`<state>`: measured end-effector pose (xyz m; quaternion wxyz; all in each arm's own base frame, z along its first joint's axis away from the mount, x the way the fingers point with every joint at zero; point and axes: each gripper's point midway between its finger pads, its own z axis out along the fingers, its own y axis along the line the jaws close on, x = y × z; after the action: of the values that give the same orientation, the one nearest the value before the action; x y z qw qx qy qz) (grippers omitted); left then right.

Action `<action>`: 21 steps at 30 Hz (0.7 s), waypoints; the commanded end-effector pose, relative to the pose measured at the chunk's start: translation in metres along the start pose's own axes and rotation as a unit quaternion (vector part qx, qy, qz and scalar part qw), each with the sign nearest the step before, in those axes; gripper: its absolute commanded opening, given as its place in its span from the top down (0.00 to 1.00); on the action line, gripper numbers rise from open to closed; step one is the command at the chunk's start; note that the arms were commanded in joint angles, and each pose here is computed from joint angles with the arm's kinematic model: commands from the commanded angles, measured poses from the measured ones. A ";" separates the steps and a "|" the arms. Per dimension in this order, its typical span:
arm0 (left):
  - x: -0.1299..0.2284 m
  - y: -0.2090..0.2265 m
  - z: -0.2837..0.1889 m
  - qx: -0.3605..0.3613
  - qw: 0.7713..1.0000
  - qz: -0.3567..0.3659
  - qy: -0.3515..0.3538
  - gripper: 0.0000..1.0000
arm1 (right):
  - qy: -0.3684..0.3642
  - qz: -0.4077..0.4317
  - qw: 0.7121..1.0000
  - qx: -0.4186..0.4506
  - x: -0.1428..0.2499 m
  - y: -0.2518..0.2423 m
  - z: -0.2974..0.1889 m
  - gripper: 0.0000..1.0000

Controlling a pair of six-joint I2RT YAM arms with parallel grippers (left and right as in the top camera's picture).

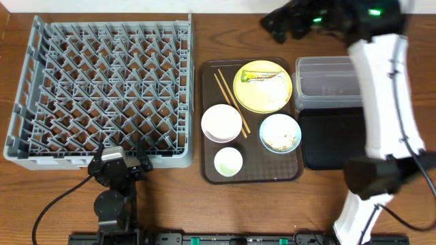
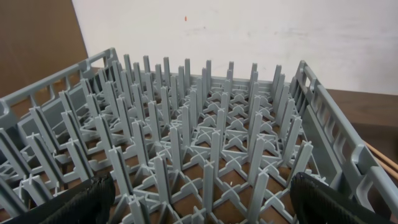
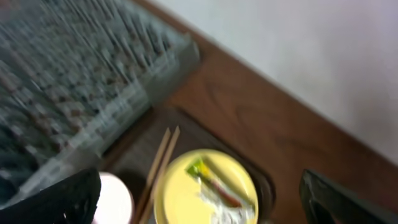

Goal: Sort waste into correct bins and load items into the dishwasher
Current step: 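Reach the right gripper to the yellow plate and grasp the foil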

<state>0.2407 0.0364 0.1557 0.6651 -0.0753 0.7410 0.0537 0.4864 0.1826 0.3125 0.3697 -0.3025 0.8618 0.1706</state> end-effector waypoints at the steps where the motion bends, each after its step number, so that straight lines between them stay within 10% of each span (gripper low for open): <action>1: 0.018 0.001 0.002 -0.002 1.000 0.009 0.020 0.09 | 0.077 -0.030 0.995 0.049 0.029 -0.010 0.042 0.01; 21: 0.018 0.001 0.002 -0.002 1.000 0.009 0.020 0.09 | 0.343 0.056 0.936 0.058 0.202 -0.034 0.167 0.18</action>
<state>0.2407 0.0363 0.1557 0.6651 -0.0752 0.7410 0.0536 0.4859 0.1761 0.0681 0.0798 -0.2967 0.9500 0.0555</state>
